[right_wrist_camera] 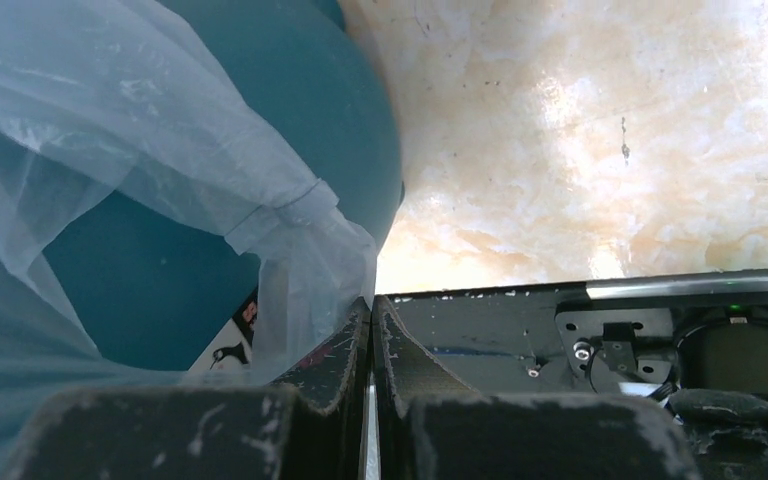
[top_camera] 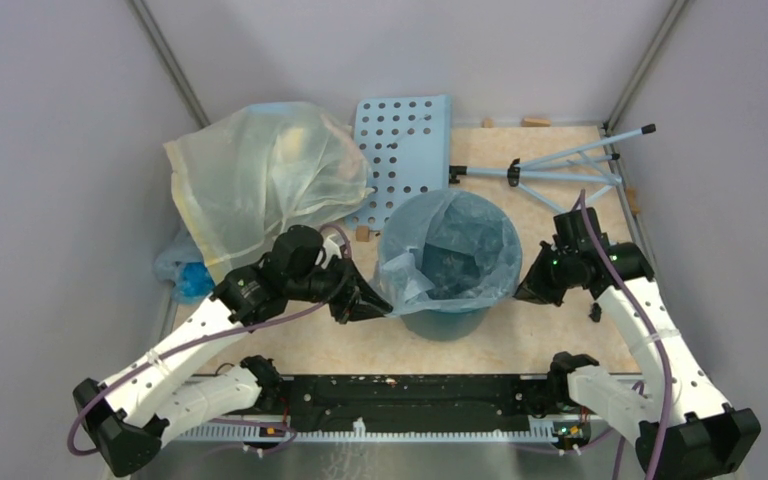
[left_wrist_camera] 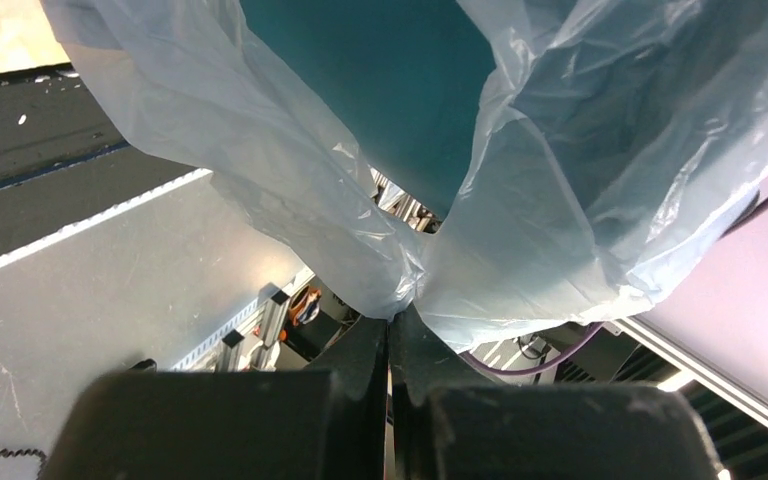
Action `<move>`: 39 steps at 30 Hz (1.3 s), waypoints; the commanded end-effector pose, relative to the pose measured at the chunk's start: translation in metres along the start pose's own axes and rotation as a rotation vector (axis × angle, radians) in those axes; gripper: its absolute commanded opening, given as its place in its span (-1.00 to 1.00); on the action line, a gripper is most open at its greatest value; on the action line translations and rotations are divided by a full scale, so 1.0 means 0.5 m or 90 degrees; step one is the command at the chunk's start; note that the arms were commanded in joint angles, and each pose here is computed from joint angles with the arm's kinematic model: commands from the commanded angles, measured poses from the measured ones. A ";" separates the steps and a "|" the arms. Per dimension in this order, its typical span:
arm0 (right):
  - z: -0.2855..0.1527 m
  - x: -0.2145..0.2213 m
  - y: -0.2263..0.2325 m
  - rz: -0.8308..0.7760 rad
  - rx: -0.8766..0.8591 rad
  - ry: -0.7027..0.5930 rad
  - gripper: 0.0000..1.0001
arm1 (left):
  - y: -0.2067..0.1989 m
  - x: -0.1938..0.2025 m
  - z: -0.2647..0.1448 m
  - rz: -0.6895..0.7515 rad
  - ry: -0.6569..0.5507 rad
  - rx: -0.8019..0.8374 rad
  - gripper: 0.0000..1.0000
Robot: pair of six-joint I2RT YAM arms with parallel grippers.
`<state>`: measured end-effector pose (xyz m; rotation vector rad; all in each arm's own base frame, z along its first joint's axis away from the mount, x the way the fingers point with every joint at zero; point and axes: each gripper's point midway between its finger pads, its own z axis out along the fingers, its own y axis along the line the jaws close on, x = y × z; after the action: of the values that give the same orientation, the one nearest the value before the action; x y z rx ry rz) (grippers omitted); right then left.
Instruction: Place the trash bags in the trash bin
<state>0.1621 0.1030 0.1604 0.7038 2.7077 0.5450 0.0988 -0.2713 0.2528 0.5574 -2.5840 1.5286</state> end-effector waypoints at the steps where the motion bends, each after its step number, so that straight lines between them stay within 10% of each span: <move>1: 0.022 -0.016 -0.011 -0.008 0.018 -0.030 -1.00 | -0.023 0.001 -0.006 0.022 -0.015 0.038 -1.00; 20: -0.018 -0.061 -0.043 -0.040 0.080 -0.124 -1.00 | 0.046 -0.075 0.019 0.058 -0.155 0.016 -0.80; 25: -0.070 -0.105 -0.043 -0.074 0.100 -0.203 -0.72 | 0.085 -0.118 -0.054 0.025 -0.300 -0.046 -0.13; 29: -0.119 -0.136 -0.026 -0.086 0.084 -0.266 -0.08 | 0.127 -0.148 -0.109 -0.061 -0.409 -0.032 0.25; 39: -0.169 -0.153 0.059 -0.137 -0.054 -0.299 0.30 | 0.090 -0.195 -0.105 -0.048 -0.473 0.089 0.32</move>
<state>0.1929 0.0480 0.2312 0.5390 2.3476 0.2496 0.1452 -0.1701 0.2106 1.4100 -2.9028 1.6038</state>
